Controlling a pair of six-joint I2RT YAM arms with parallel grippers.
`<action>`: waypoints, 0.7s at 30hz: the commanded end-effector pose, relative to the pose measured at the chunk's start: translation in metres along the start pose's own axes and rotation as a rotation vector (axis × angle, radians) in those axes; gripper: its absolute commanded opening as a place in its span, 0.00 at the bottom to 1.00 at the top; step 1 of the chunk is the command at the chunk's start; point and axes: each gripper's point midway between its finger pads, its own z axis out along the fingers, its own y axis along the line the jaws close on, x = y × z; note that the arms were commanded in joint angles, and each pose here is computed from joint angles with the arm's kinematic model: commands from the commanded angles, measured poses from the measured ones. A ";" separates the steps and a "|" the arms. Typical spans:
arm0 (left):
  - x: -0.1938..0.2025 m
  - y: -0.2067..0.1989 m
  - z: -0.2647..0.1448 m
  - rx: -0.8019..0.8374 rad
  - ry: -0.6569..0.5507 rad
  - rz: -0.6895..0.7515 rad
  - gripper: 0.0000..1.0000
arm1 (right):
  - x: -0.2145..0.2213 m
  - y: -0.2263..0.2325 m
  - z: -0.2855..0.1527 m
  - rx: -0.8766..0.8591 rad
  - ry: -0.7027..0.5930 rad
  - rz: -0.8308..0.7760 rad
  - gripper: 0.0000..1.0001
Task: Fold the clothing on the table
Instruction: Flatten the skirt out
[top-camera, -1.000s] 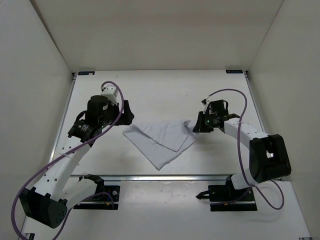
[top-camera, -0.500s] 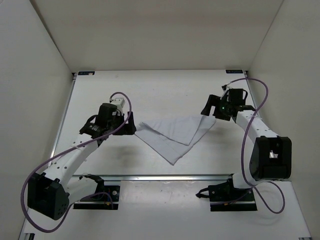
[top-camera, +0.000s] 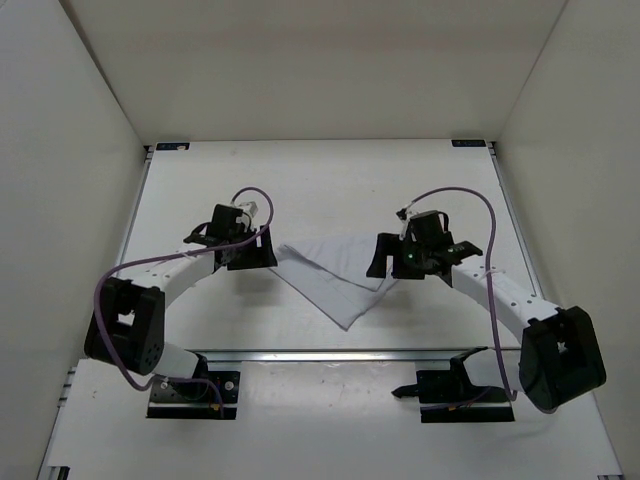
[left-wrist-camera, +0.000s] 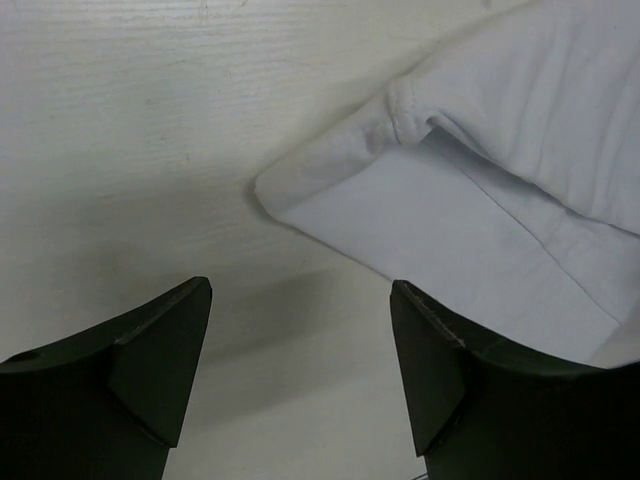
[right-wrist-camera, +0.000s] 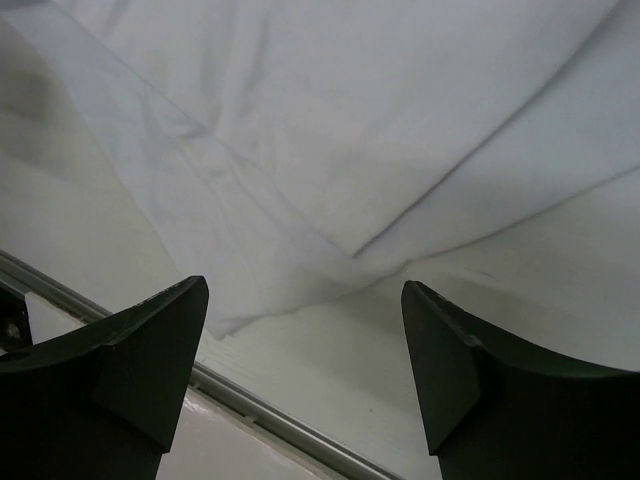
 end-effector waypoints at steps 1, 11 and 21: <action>-0.029 -0.009 0.001 0.075 -0.084 0.015 0.83 | 0.017 0.006 0.002 -0.021 0.015 0.062 0.76; -0.039 -0.007 0.033 0.146 -0.044 -0.012 0.78 | 0.053 0.031 0.030 -0.035 0.153 0.027 0.80; -0.024 -0.009 0.052 0.173 0.025 0.004 0.71 | 0.063 0.031 0.039 -0.030 0.200 0.073 0.79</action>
